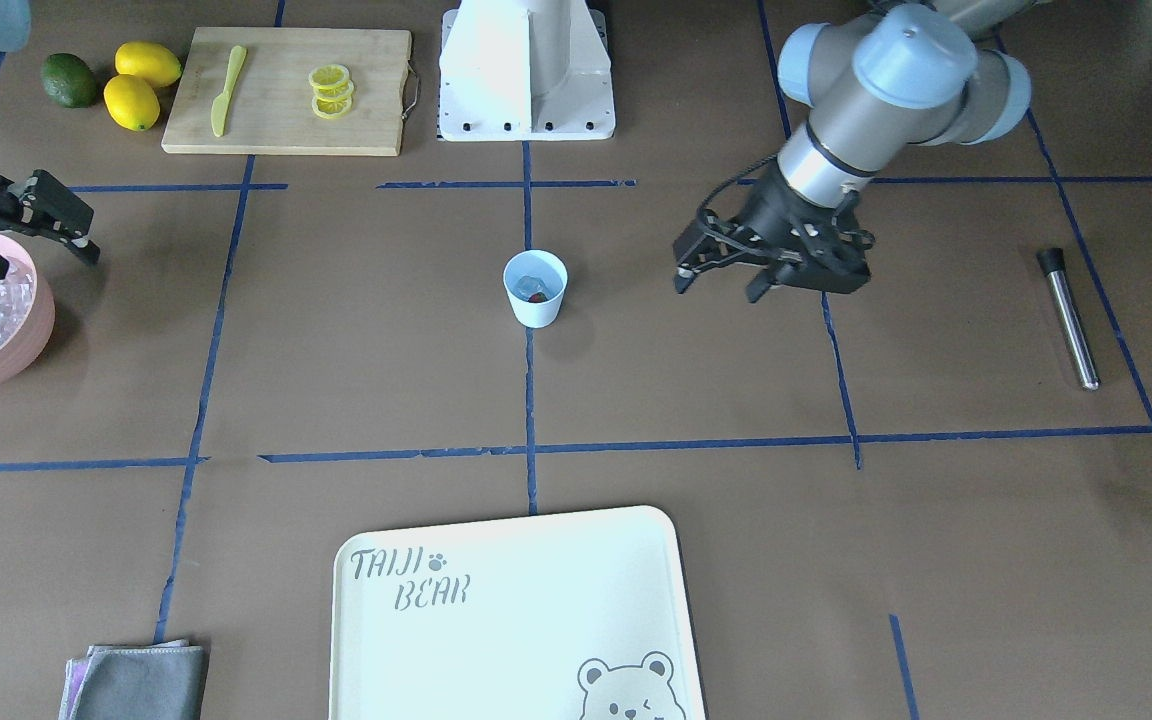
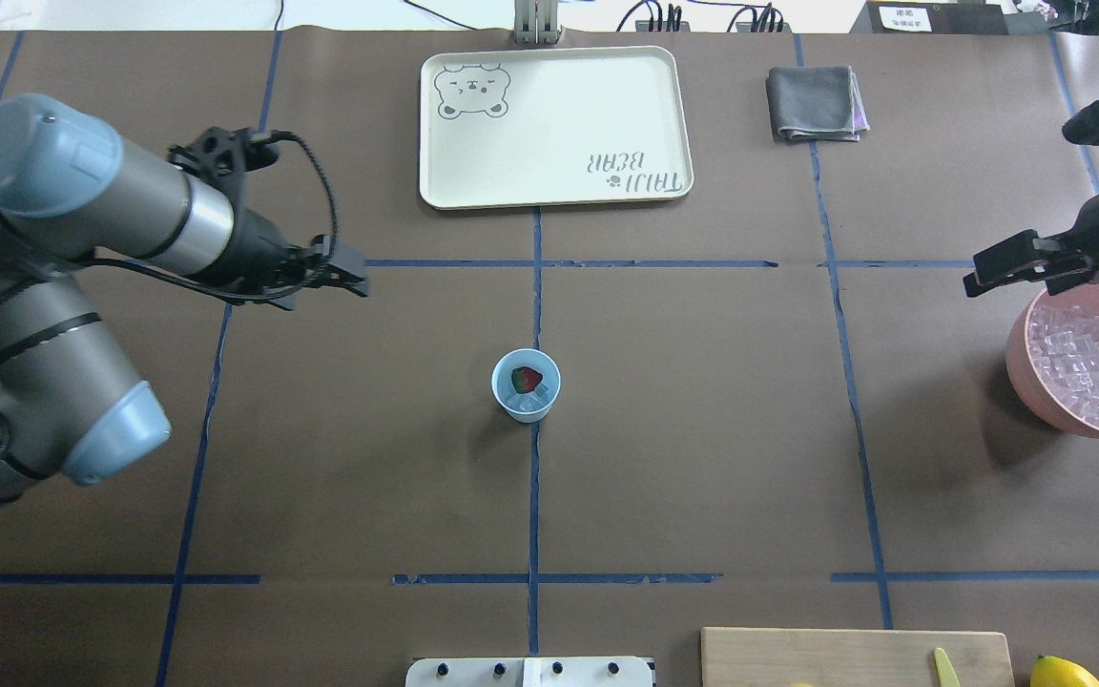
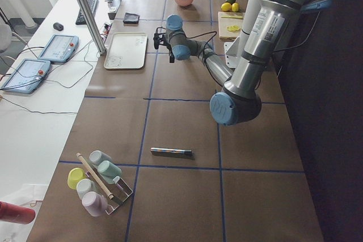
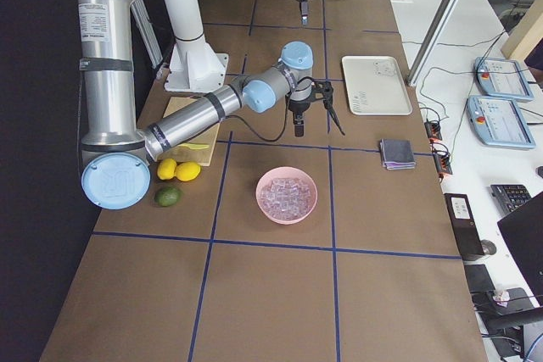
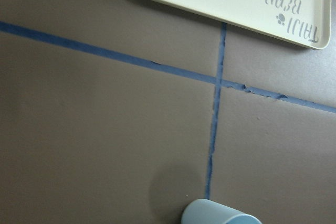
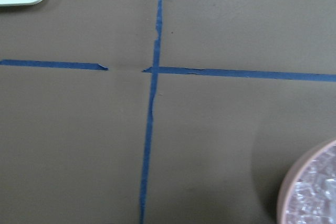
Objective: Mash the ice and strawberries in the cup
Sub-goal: 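Withdraw the left gripper away from the cup toward the table edge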
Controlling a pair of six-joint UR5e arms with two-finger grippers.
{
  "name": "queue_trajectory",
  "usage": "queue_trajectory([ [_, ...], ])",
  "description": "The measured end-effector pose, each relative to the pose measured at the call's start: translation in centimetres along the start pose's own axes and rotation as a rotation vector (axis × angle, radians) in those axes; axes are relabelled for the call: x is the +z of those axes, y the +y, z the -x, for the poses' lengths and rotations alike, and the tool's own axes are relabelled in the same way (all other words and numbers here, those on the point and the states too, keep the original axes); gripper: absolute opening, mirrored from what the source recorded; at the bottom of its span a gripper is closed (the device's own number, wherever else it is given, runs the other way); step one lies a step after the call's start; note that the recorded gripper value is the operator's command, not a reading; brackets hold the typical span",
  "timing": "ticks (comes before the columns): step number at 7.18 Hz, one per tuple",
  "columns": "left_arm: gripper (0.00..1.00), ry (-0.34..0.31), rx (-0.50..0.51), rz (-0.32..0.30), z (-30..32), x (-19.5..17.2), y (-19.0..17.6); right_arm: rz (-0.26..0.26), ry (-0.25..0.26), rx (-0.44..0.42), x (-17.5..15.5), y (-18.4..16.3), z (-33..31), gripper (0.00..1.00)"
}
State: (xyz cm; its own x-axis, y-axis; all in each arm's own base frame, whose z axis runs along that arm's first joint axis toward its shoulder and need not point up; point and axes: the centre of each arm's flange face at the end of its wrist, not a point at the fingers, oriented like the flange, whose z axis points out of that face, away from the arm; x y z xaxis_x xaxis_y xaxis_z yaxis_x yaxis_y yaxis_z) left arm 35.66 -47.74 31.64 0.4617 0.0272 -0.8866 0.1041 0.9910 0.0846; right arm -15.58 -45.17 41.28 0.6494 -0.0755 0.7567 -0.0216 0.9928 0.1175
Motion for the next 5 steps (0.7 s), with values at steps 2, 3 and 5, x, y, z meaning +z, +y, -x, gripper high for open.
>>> queue_trajectory([
  [2, 0.99, -0.136, 0.176, 0.02, 14.1, -2.2, -0.7, 0.008, 0.042, -0.054, -0.9, 0.2, -3.7, 0.99],
  [3, 0.99, -0.178, 0.217, 0.042, 20.2, -3.7, -1.2, 0.011, 0.05, -0.069, -1.0, 0.3, -4.5, 0.99],
  [5, 0.99, -0.22, 0.193, 0.114, 31.0, -4.3, -2.2, 0.013, 0.053, -0.078, -1.0, 0.4, -4.9, 0.99],
])
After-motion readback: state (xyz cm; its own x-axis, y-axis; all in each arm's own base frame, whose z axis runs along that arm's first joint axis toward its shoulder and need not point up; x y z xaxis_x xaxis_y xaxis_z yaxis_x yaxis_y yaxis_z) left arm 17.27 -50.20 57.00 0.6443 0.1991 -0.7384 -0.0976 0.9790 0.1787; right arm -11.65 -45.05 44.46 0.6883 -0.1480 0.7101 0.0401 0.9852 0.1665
